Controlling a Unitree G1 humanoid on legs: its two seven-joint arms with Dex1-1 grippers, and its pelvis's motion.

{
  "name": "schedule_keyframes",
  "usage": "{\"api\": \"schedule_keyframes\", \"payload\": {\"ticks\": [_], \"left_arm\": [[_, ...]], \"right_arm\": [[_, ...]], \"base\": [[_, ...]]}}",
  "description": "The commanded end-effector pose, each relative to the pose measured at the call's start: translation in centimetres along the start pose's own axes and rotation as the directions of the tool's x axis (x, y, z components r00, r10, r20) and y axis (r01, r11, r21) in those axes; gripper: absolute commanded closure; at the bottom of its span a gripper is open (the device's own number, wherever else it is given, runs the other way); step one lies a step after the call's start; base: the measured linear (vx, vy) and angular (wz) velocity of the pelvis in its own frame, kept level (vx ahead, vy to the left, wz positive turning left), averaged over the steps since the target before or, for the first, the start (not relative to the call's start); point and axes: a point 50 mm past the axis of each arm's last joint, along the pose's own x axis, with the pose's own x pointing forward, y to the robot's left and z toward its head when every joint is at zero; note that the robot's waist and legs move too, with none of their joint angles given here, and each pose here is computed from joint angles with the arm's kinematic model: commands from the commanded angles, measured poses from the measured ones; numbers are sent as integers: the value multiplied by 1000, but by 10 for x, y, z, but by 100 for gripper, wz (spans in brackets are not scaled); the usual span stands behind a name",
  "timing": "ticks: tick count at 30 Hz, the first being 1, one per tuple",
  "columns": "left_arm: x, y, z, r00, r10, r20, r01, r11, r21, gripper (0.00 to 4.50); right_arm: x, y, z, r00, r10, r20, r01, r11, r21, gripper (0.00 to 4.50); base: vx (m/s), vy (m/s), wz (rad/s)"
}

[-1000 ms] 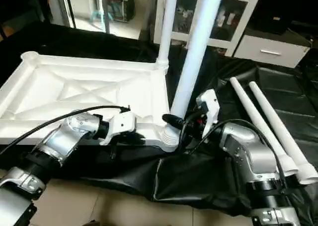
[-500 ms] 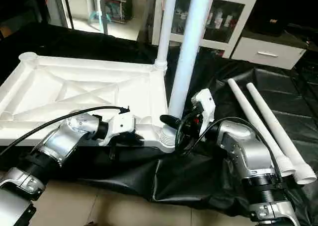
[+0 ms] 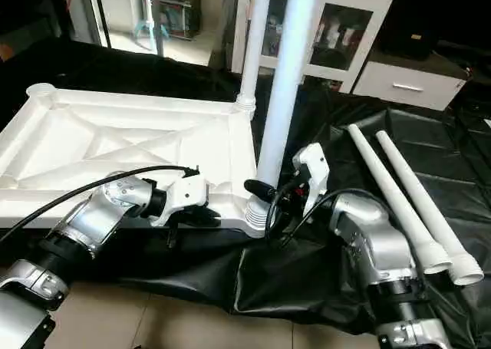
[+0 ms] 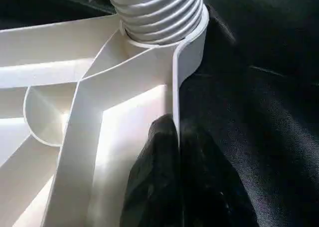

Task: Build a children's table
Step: Pick table leg

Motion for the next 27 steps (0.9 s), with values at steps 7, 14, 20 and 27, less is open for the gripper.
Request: {"api": "schedule_keyframes", "payload": {"ticks": [7,14,20,27], "left_arm": [[9,-9,-8,998,-55,-42,55,998,-20,450],[8,-7,-8,998,-48,-39,48,999,-20,450],[7,-6,-8,998,-40,-38,39,999,-23,450],[7,-6,-8,999,-38,-38,37,999,-26,450]], "right_arm": [[-17,-10,-37,989,-135,-65,144,977,160,267],[-25,-6,-53,984,-166,-65,176,962,208,267],[-32,-2,-60,982,-187,-37,190,950,247,267],[-37,7,-67,984,-163,-69,174,960,219,267]], "base": [[0,0,0],[0,0,0],[0,0,0],[0,0,0]]}}
